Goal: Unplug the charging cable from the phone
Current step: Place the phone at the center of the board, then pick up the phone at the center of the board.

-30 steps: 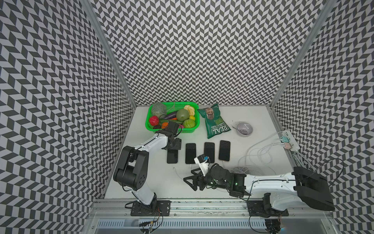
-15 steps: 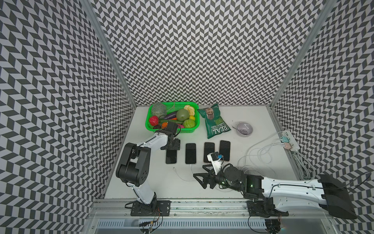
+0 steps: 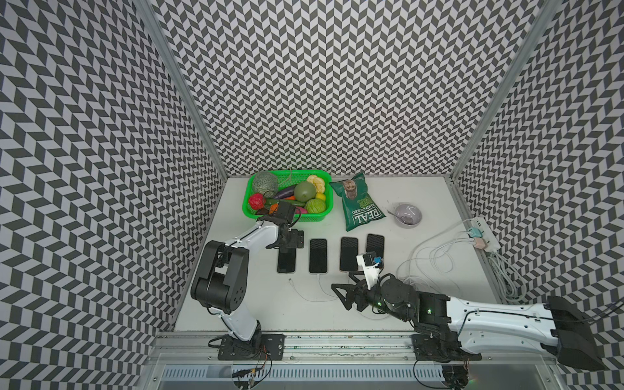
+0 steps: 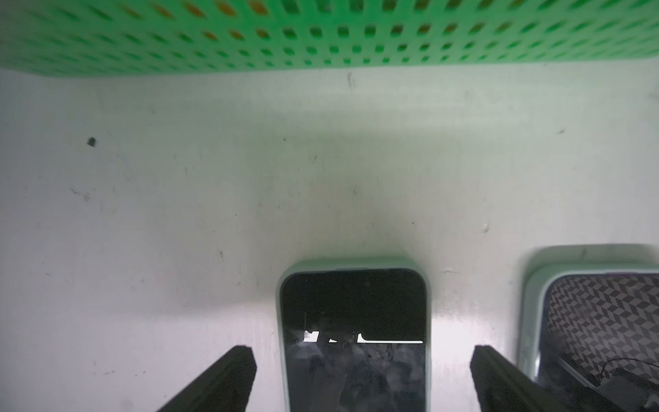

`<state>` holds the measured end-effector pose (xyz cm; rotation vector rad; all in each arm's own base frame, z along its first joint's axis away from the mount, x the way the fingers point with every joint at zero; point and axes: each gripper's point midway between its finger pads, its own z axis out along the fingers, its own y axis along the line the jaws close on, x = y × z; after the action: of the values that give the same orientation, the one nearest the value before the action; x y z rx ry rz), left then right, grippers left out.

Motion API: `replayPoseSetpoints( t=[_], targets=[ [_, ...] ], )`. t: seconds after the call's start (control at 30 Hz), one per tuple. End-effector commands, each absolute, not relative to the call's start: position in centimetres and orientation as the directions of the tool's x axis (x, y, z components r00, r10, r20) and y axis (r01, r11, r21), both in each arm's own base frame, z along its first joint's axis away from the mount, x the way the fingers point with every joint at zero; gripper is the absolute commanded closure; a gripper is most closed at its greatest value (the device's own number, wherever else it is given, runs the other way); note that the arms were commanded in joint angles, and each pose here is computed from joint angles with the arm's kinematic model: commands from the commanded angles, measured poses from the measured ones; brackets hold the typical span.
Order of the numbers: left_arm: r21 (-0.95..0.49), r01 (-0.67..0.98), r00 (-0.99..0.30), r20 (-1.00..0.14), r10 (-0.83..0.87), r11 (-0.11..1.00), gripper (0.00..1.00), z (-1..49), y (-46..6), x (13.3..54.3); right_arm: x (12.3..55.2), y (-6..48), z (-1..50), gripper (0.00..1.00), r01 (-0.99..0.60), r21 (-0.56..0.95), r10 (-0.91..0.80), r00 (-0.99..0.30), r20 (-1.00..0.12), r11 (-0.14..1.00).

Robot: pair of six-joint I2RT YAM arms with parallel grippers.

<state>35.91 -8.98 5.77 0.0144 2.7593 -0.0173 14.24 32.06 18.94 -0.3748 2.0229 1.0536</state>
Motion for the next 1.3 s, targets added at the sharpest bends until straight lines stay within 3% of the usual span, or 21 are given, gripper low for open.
replayPoseSetpoints(
  t=[0.0, 0.17, 0.43, 1.27],
  targets=[
    [-0.076, 0.043, -0.889, -0.459, 0.004, 0.996, 0.0, 8.6, -10.7, 36.7, 14.8, 31.1, 18.9, 0.07, -0.549, 0.55, 0.138, -0.618, -0.774, 0.629],
    [-0.12, 0.139, -0.855, -0.515, 0.058, 0.983, 0.0, 10.8, -14.3, 35.9, 15.2, 30.5, 18.9, 0.0, -0.544, 0.535, 0.138, -0.607, -0.783, 0.646],
    [-0.172, 0.217, -0.846, -0.525, 0.097, 0.961, 0.0, 11.9, -18.7, 34.4, 15.9, 29.5, 19.4, 0.0, -0.535, 0.52, 0.144, -0.592, -0.793, 0.665],
    [-0.085, 0.185, -0.908, -0.397, 0.137, 0.979, 0.0, 5.3, -22.6, 33.6, 16.6, 29.3, 18.0, 0.0, -0.517, 0.539, 0.151, -0.613, -0.776, 0.665]
  ],
)
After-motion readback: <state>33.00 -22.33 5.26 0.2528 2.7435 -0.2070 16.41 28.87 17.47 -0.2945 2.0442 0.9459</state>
